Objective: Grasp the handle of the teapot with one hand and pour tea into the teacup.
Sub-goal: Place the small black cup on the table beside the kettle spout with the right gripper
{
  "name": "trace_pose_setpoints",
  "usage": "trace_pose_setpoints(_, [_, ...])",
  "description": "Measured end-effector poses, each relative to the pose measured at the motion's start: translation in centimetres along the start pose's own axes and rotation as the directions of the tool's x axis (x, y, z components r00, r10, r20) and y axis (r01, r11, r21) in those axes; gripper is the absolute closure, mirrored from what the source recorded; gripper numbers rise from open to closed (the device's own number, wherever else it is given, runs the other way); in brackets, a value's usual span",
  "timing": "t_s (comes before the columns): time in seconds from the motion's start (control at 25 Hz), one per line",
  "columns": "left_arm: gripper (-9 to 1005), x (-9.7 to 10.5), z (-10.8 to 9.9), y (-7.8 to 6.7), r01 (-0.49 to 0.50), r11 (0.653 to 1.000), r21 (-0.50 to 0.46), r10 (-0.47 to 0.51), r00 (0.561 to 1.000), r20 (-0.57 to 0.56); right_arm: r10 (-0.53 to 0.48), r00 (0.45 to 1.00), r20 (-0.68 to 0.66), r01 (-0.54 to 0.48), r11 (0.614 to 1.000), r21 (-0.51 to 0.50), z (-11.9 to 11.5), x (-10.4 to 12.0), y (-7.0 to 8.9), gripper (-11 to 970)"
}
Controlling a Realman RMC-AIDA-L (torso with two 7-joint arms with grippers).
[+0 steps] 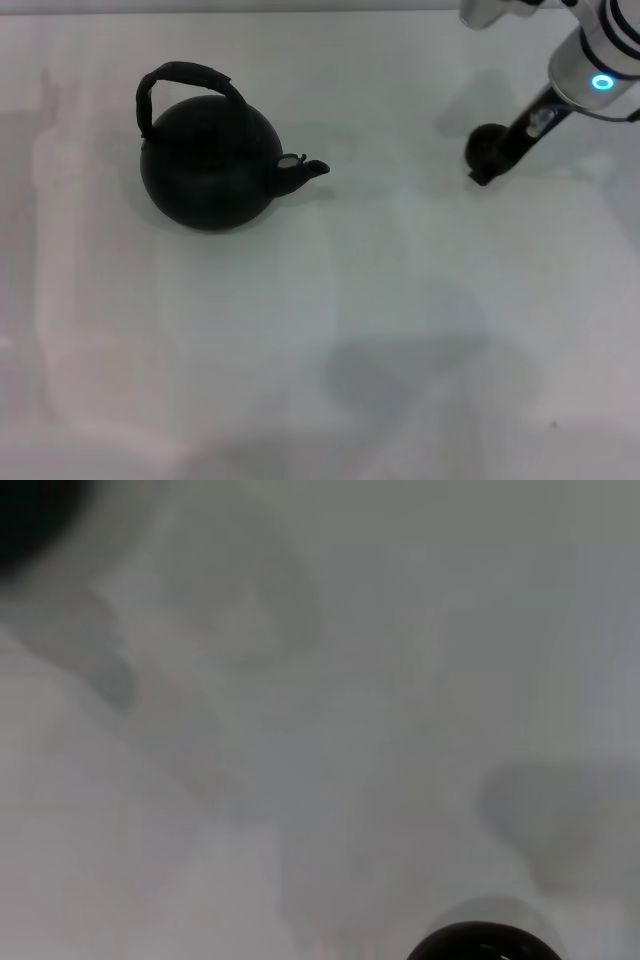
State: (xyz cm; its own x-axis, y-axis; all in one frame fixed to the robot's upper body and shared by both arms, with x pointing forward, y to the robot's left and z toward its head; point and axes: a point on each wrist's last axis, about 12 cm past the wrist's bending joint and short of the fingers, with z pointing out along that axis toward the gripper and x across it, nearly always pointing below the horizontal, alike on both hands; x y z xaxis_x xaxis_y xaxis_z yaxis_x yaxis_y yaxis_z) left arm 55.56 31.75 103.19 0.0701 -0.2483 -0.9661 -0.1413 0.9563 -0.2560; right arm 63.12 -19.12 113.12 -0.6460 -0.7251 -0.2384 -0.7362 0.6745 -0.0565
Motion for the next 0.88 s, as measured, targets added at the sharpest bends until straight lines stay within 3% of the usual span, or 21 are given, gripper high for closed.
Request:
trace_pose_setpoints(0.2, [108,0.0,0.1,-0.1,0.000,1.000,0.002,0.000,1.000,0.002,-0.110,0.992,0.054,0.114,0.992,-0.058,-0.6,-2.0,2.7,231])
trace_pose_setpoints(0.48, [109,-0.1,0.2,-0.2,0.000,1.000,0.005,0.000,1.000,0.003,-0.285,0.959,0.008,0.285,0.956,-0.067,0.0,-3.5,6.9,230])
trace_pose_setpoints(0.88, [108,-0.1,0.2,-0.2,0.001,1.000,0.005,-0.001,1.000,0.000,-0.320,0.948,-0.010,0.317,0.943,-0.100,0.7,-3.3,8.7,229])
